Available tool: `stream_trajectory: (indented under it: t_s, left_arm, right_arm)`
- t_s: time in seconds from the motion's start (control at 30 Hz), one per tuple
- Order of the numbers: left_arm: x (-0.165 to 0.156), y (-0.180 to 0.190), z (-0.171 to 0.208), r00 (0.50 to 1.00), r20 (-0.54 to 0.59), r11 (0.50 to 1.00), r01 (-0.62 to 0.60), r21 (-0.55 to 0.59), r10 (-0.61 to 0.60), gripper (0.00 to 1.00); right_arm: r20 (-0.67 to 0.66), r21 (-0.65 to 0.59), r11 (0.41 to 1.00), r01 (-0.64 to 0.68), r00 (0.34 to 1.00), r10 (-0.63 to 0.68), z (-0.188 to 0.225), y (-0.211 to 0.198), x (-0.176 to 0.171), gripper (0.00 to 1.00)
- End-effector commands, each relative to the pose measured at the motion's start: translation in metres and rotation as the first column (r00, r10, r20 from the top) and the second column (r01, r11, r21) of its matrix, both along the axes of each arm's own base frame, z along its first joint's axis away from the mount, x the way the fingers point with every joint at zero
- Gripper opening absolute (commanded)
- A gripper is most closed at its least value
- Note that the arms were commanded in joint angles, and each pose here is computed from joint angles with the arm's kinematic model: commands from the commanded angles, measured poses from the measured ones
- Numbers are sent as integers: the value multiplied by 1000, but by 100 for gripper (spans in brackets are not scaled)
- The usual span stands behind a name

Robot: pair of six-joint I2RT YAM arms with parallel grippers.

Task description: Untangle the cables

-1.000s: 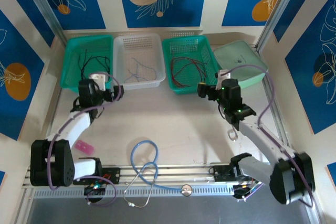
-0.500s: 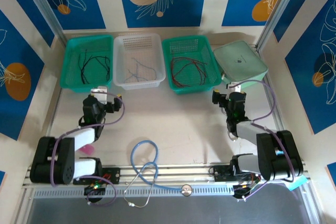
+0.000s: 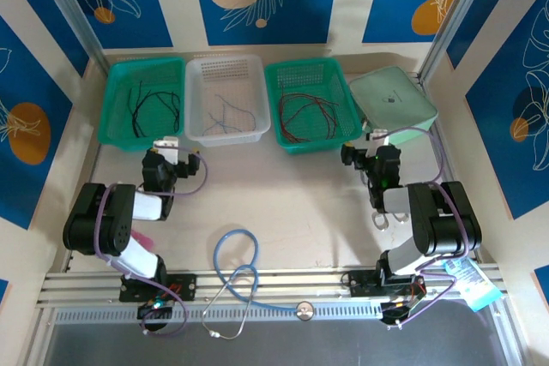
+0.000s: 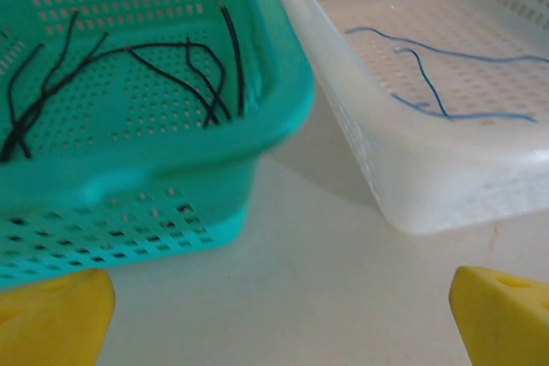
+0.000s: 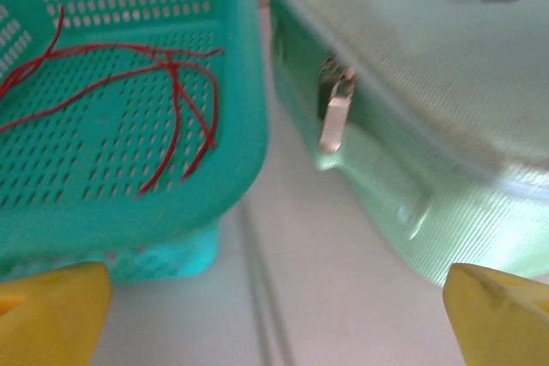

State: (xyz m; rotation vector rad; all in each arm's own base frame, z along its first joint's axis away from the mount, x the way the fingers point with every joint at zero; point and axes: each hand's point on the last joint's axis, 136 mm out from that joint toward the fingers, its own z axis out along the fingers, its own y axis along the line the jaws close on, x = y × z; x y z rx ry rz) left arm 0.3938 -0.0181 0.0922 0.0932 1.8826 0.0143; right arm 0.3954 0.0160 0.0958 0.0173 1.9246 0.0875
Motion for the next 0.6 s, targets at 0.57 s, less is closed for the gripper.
stream_trajectory:
  t_s: [0.57]
  left_arm:
    - [1,6,1,999,-4,999,-45,3,45,99]
  right_arm:
    - [-18,42,999,-35,999,35,-1,4,2,99]
